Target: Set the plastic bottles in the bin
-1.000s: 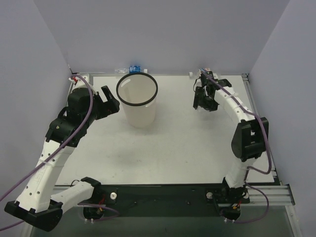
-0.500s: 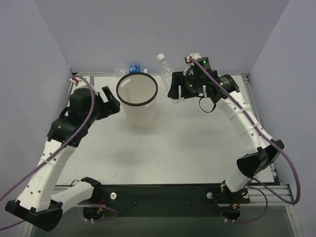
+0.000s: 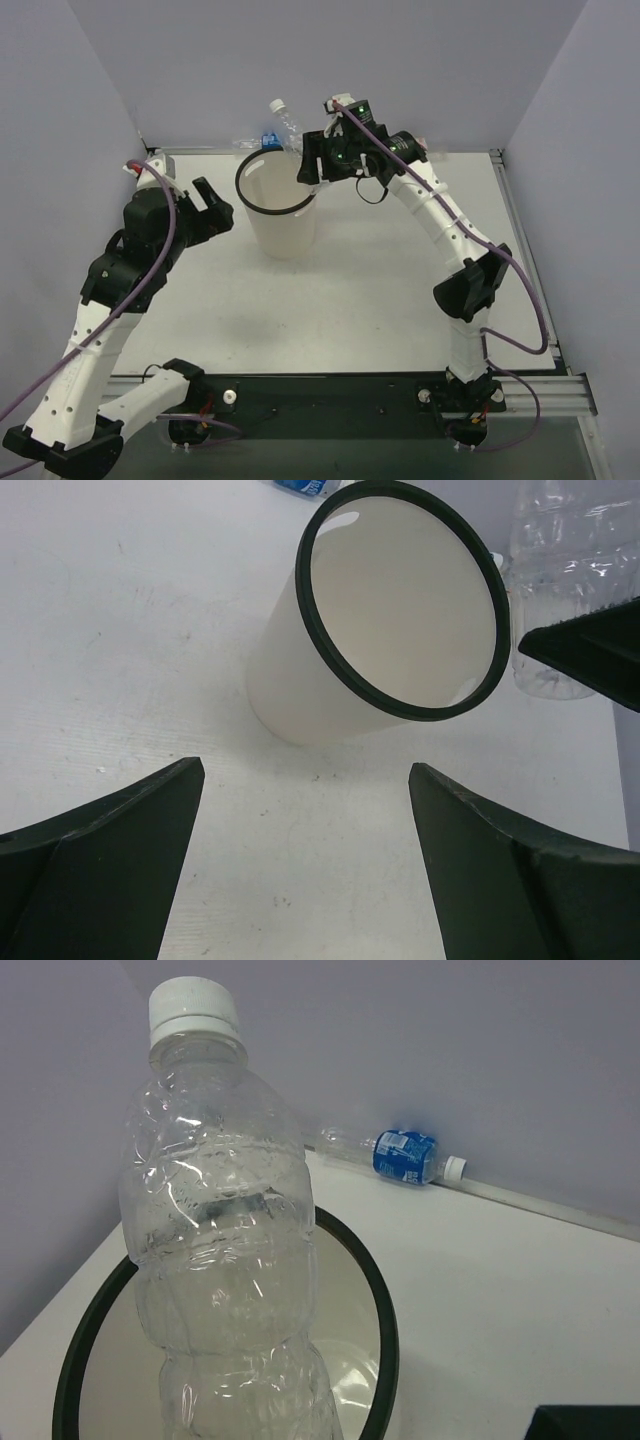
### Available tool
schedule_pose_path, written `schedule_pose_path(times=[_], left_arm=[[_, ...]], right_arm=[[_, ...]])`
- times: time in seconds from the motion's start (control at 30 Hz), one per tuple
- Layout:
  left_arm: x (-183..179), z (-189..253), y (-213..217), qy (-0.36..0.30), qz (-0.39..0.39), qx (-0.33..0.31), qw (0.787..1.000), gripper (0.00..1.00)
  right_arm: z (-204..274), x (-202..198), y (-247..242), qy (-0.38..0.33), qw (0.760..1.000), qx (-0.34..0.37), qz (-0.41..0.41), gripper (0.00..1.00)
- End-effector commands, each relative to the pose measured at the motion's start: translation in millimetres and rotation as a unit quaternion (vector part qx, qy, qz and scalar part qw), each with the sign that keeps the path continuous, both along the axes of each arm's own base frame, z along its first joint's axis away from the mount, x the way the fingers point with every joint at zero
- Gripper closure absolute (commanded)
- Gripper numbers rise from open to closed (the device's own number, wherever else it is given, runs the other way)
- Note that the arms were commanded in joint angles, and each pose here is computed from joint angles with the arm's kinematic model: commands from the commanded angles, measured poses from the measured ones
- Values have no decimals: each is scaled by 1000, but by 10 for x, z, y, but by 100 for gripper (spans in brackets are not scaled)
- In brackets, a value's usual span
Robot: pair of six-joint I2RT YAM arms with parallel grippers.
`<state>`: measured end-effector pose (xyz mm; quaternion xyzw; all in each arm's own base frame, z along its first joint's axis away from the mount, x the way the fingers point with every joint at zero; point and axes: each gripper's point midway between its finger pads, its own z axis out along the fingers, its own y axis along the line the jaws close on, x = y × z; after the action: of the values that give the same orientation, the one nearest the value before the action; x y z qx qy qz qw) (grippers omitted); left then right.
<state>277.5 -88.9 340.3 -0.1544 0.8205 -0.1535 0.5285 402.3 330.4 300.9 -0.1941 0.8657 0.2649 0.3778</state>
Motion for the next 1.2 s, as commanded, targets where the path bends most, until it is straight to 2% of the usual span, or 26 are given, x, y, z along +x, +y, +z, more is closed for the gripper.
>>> schedule_pose_path(times=[0.0, 0.53, 0.67, 0.8, 0.97, 1.17], left_arm=[[-106, 141, 100, -14, 10, 3, 1000, 5], [-241, 294, 227, -20, 17, 24, 999, 5], [-239, 316, 226, -21, 13, 30, 999, 5], [-234, 326, 230, -21, 12, 35, 999, 5], [-205, 308, 208, -19, 8, 36, 999, 5], [-120, 233, 144, -18, 1, 34, 999, 5]], right_arm=[[172, 43, 243, -31, 999, 33, 25, 46], [107, 177, 693, -84, 995, 41, 41, 45], [-30, 269, 737, -85, 995, 32, 35, 26], [-120, 300, 719, -82, 996, 21, 29, 12], [-78, 264, 650, -89, 996, 14, 24, 9], [197, 154, 414, -114, 993, 10, 5, 12]])
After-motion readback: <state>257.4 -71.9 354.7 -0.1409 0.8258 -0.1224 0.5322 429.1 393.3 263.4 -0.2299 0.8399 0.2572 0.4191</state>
